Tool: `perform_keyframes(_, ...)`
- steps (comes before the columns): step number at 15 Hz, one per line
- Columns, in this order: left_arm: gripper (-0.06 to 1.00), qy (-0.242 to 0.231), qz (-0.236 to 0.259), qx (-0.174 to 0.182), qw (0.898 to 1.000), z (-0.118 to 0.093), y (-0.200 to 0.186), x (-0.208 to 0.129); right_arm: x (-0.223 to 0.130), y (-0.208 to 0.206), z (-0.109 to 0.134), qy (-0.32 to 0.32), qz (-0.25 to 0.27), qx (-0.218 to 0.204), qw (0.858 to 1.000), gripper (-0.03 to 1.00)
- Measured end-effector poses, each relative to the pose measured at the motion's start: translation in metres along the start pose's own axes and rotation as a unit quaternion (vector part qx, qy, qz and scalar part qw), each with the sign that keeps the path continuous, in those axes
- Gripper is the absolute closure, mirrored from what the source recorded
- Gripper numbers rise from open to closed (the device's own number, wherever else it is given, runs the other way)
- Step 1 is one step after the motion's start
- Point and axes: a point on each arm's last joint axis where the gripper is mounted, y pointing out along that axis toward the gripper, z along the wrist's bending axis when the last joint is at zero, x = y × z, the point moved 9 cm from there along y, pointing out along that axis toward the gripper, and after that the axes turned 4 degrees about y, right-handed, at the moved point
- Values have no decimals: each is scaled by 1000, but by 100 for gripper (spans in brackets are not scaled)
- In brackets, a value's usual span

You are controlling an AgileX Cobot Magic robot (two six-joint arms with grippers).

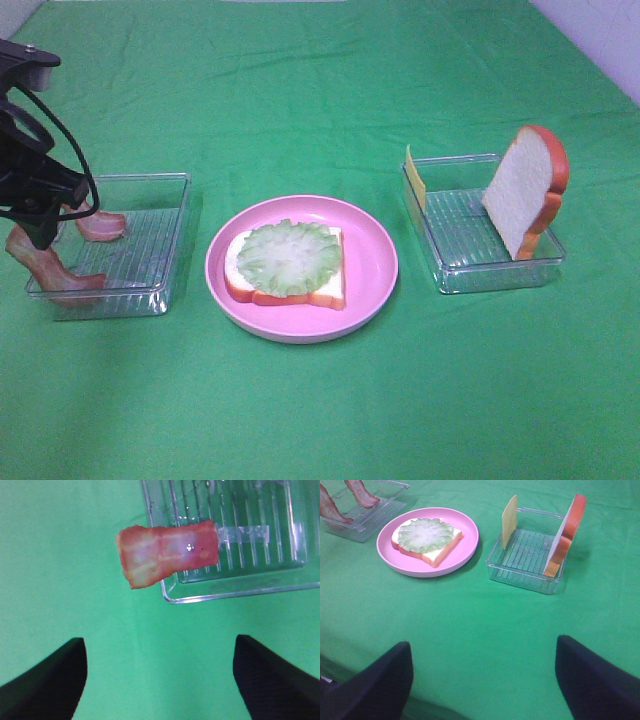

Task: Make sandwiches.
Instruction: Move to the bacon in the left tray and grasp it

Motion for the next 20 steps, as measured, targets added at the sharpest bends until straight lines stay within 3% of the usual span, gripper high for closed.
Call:
perform_keyframes(2,18,-48,22,0,999,16,14,1,0,0,0,0,0,0,1000,23)
perform_keyframes(4,18,-102,20,-25,994,29,22,6,0,0,0,0,0,0,1000,23)
perform_keyframes(7,19,-135,24,-48,989,33,35,10,0,0,0,0,0,0,1000,23)
perform_keyframes(12,25,-136,21,-67,988,21,66,22,0,0,0,0,0,0,1000,23)
perform_keyframes(15,37,-139,23,-72,987,17,76,24,0,0,0,0,0,0,1000,23)
perform_keyframes(16,50,-140,15,-73,987,17,76,27,0,0,0,0,0,0,1000,23)
perform_keyframes(20,80,-147,-3,-76,986,17,76,34,0,0,0,0,0,0,1000,23)
